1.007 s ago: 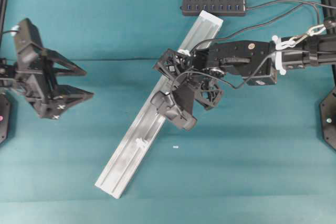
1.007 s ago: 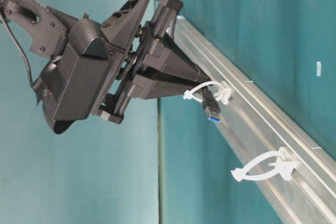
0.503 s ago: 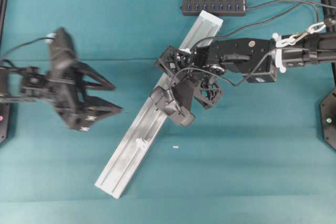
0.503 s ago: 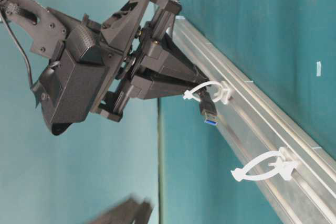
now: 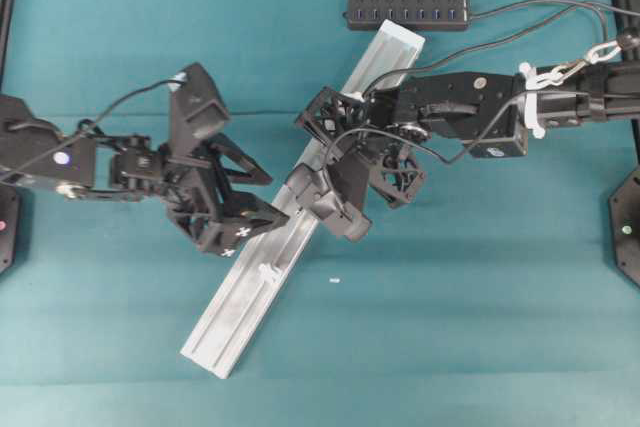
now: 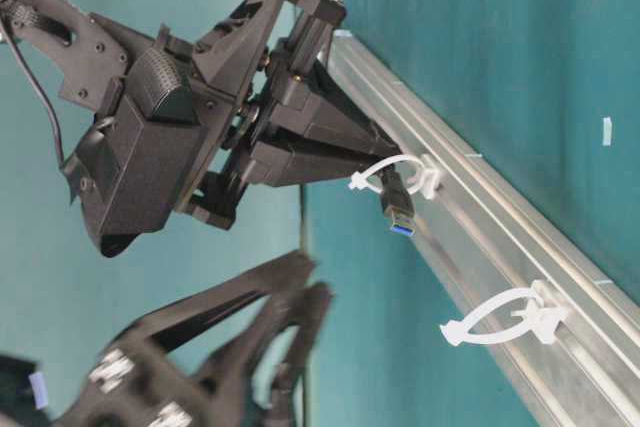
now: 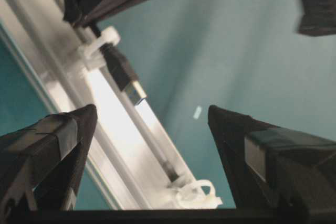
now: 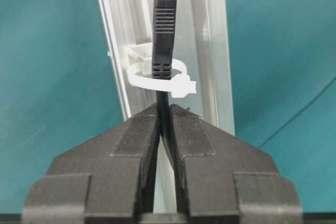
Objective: Pass the USB cable through three rings with both arms.
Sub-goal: 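Reach the left gripper to the plug beyond the second ring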
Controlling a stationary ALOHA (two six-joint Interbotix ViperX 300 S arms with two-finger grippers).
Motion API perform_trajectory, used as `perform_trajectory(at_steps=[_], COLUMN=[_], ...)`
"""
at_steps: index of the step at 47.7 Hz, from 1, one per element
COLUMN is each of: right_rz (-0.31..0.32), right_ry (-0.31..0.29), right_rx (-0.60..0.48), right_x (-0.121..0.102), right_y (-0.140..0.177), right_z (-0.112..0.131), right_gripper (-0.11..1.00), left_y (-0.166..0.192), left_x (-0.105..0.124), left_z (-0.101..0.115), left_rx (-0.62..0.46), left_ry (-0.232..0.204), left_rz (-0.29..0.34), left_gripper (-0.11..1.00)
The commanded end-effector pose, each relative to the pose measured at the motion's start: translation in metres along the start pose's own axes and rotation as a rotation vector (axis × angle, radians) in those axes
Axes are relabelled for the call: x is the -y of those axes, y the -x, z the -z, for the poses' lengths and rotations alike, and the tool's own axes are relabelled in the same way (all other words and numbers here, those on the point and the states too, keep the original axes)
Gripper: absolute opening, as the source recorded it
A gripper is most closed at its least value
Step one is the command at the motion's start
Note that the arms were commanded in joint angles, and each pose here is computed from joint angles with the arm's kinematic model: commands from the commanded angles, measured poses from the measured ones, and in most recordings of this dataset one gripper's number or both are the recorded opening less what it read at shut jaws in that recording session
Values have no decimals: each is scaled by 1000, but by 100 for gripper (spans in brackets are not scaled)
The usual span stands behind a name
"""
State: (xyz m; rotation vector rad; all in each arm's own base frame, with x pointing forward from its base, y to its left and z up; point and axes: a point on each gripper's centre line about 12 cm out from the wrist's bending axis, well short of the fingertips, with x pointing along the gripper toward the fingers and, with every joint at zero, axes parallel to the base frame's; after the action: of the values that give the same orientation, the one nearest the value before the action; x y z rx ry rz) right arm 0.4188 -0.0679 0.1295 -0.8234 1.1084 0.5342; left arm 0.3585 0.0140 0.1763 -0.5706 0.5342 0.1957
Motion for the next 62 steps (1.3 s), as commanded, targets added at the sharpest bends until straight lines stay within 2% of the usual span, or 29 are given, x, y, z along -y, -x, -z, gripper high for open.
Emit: perform_trajectory(at_steps=[1,8,18,25,34,49,55,62], right_rz=[-2,-2,0,-5,-3,-5,-5,-9], right_ry=[-19,-18,-19,-19,-18,-22,-19,-23], right_rx=[1,1,1,-1,-1,-1,0,-3], right_x=[1,1,2,1,1,1,0,0], right_y=[-1,-1,-1,-2,-2,-2,-2,-2], right_z=[0,0,0,0,0,0,0,1], right_gripper=[12,12,12,12,12,12,12,12], left_y=[-7,-20,-44,-51,-59,-63,-63,-63], left_x=[4,5,-1,-4,-7,-14,-12,-9], left_z=[-2,-3,6,7,10,9,5,4], left_rx=[2,5,-24,-5,10,13,37,47], left_ry=[17,31,28,4,-48,-53,-77,-101], left_rz=[8,11,-8,2,10,-4,9,19], left_gripper=[92,92,92,92,92,91,83,60])
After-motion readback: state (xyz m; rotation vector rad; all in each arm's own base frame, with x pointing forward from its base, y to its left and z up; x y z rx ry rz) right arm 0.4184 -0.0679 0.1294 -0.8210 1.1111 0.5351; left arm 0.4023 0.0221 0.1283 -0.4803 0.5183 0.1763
